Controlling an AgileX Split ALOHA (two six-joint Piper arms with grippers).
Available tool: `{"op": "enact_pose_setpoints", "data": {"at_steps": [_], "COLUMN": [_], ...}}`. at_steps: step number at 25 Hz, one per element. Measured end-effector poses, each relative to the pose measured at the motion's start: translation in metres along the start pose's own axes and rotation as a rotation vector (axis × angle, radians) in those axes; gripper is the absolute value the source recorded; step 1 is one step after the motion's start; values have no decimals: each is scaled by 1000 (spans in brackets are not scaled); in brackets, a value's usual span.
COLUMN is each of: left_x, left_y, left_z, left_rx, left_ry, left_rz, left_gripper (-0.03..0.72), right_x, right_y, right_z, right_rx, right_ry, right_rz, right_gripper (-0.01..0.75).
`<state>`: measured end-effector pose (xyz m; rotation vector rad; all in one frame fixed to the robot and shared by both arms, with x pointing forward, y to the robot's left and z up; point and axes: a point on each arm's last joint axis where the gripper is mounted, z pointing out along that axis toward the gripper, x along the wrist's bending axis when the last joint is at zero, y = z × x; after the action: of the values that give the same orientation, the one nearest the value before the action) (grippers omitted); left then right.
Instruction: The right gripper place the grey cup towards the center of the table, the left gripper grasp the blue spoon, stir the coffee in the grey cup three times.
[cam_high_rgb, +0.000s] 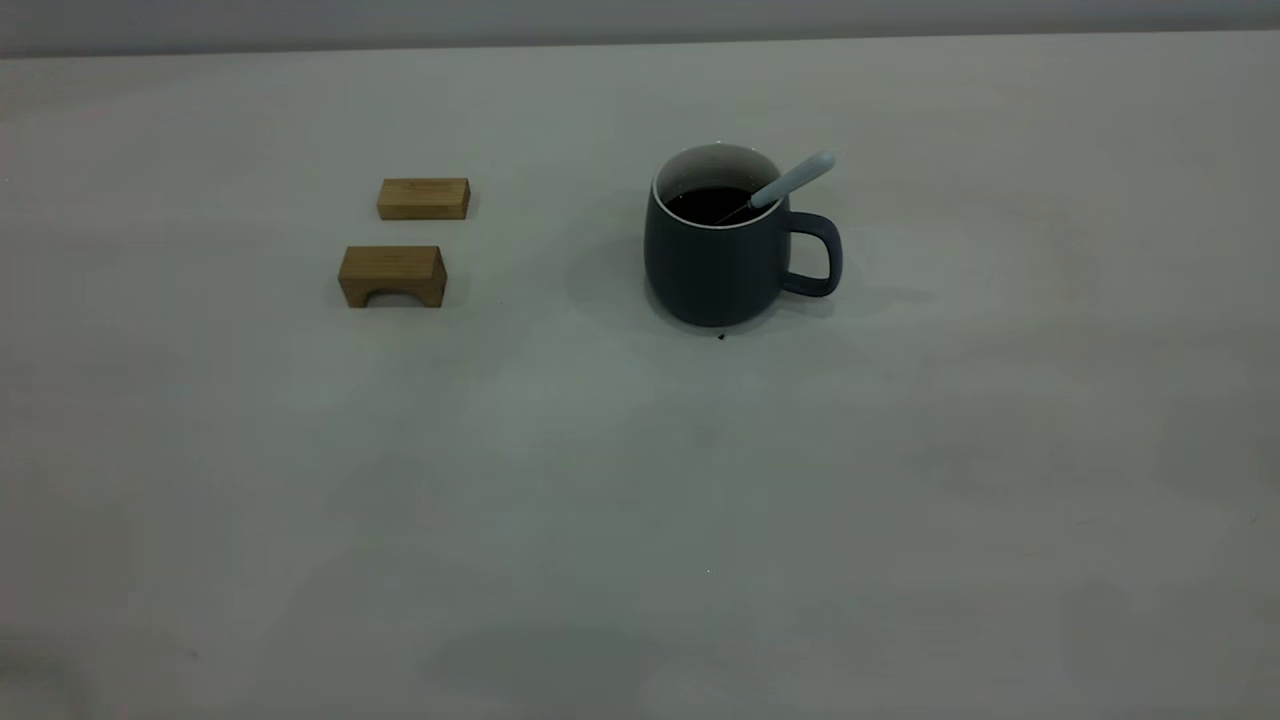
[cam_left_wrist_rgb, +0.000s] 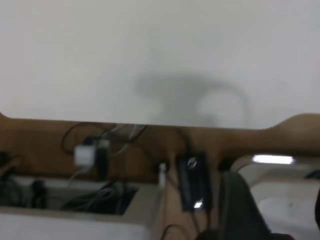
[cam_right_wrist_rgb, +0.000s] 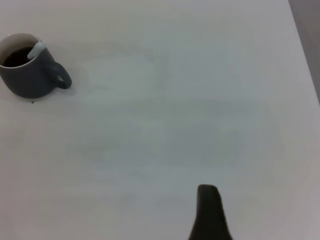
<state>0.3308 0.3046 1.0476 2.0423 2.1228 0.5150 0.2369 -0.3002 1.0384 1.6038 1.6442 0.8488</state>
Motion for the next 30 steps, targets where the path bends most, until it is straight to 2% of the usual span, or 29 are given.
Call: {"op": "enact_pose_setpoints", "data": {"at_steps": [6,15,24,30], "left_x": [6,9,10,10], "left_y": [-43,-87,-105,-106], "left_z": [-14,-23,-23,-23], "left_rx": [-216,-453,-537,-544], "left_ry": [-77,-98,-105,-103], "left_rz": [-45,-71,-82,-76], "left_gripper": [441,441,441,441], "right_x": [0,0,0,0], "right_y": [0,0,0,0], "right_z": [0,0,0,0], "right_rx": [0,0,0,0], "right_ry": [0,0,0,0], "right_rz": [0,0,0,0], "right_gripper": [591,591,591,591]}}
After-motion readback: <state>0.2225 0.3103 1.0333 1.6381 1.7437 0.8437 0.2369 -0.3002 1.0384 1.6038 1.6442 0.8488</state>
